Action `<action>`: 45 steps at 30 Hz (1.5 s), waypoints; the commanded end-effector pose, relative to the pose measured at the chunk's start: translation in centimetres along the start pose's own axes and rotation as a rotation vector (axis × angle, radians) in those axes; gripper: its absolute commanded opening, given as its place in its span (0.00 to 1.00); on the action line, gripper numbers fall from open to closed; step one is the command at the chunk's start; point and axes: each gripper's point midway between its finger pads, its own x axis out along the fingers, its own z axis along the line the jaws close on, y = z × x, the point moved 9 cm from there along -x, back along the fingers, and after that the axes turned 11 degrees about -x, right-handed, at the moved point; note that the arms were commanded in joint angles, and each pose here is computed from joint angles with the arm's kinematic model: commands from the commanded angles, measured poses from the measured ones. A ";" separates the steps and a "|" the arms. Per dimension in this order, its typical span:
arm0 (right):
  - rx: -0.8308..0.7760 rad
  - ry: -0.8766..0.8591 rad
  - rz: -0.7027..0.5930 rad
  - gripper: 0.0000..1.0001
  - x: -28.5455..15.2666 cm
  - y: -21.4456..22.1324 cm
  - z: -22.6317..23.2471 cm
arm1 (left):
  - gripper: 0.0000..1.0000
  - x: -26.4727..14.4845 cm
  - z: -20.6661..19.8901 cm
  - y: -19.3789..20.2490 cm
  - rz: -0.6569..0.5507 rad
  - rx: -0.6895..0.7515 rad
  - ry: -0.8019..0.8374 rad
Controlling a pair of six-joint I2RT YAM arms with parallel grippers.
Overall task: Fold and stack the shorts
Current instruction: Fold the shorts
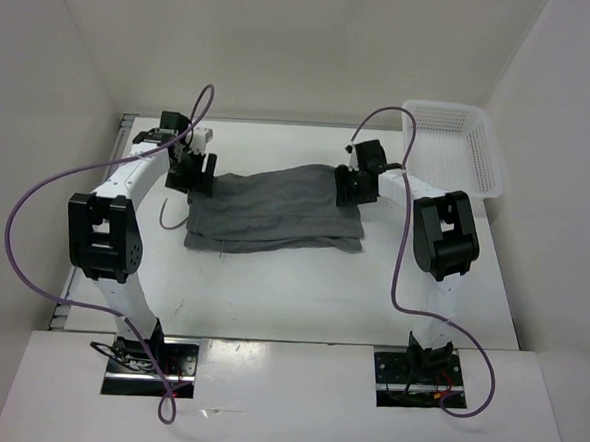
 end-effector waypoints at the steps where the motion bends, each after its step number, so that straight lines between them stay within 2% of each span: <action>1: -0.016 -0.015 -0.048 0.68 -1.5 -0.5 0.0 | 0.77 -0.3 0.3 1.5 0.067 -0.013 0.005; 6: -0.023 -0.017 -0.033 0.62 -1.8 0.4 0.1 | 0.68 -0.5 0.3 2.0 0.102 -0.029 0.035; 11: -0.022 -0.018 -0.022 0.58 -1.9 0.9 0.1 | 0.54 -0.8 0.1 2.9 0.158 -0.041 0.060; 21: -0.037 0.006 -0.047 0.53 -2.0 0.1 -0.2 | 0.57 -2.1 0.4 3.5 0.199 -0.058 0.033; 26: -0.059 0.037 -0.086 0.53 -3.1 -0.7 -0.5 | 0.65 -2.6 0.7 3.7 0.206 -0.067 0.020; 28: -0.059 0.016 -0.078 0.53 -3.0 -0.3 -0.3 | 0.65 -2.6 0.5 3.7 0.209 -0.070 0.046; 32: -0.051 0.001 -0.080 0.49 -3.0 -0.3 -0.1 | 0.59 -2.3 0.1 3.8 0.227 -0.091 0.131; 36: -0.059 0.039 -0.066 0.44 -2.7 -0.1 -0.5 | 0.47 -1.1 0.0 4.1 0.266 -0.105 0.164; 40: -0.077 0.066 -0.070 0.42 -3.1 0.2 -0.7 | 0.32 -0.4 0.0 4.9 0.281 -0.112 0.187; 41: -0.076 0.064 -0.052 0.42 -2.9 0.8 -0.7 | 0.25 -0.4 0.0 4.9 0.281 -0.112 0.187; 45: -0.075 0.053 -0.038 0.42 -3.1 1.7 -0.5 | 0.13 0.1 0.1 4.8 0.284 -0.113 0.187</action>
